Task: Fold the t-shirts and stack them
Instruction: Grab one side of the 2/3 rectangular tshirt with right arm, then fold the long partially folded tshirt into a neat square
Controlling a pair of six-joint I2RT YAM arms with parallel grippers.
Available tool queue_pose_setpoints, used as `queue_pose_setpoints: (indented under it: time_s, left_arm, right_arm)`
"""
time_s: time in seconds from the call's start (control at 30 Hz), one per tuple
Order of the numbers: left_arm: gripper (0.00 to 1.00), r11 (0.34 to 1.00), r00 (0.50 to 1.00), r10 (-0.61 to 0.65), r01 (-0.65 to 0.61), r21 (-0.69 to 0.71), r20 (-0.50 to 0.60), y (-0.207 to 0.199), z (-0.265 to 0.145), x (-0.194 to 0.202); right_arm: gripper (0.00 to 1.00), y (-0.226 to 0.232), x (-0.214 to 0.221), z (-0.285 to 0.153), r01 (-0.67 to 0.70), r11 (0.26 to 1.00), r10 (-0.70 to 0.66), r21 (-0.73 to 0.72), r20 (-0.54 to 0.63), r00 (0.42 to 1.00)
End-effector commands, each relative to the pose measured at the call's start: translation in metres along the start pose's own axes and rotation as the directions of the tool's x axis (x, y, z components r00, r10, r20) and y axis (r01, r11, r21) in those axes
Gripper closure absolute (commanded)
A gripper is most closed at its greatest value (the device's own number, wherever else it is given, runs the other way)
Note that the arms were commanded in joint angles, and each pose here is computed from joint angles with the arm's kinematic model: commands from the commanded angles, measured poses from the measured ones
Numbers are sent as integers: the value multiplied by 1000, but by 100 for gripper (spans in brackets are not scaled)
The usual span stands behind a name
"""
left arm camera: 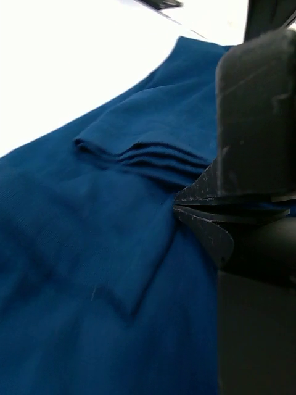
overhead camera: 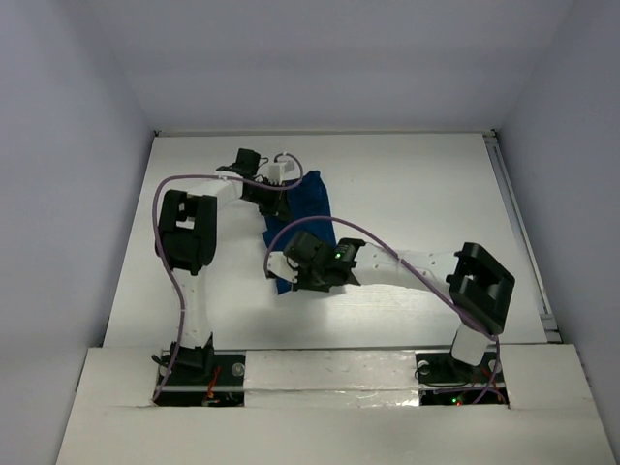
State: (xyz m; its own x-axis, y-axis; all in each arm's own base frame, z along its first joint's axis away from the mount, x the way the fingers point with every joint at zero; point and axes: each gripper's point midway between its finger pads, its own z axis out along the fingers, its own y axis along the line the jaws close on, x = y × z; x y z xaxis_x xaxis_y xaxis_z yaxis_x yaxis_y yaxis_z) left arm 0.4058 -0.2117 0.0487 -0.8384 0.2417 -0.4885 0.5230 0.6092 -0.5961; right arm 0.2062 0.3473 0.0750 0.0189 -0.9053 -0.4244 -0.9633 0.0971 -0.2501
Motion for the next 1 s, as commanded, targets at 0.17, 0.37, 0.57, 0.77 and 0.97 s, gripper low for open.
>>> queue_pose_setpoints:
  time_s: [0.17,0.37,0.57,0.77,0.97]
  left_arm:
    - [100,996,973,53,-35,83,-224,-40,23,78]
    - [100,997,950,77,-70,35,-303,-43,28,110]
    - [100,999,931,53,-50,16,-361,-35,36,138]
    - [100,994,900,103,-74,83,-424,-63,38,158]
    - [100,972,868,194,-106,211,-458,-94,34,171]
  right_arm:
    - [100,7,-11,-15,-3,1000,5,-27,46,999]
    - [100,3,-17,-29,0,1000,1,-15,68,998]
    - [100,-1,-23,-50,9,1000,-9,-2,102,995]
    - [100,-10,-28,-66,15,999,-19,37,116,993]
    - [100,-25,-34,-65,34,994,-45,103,106,993]
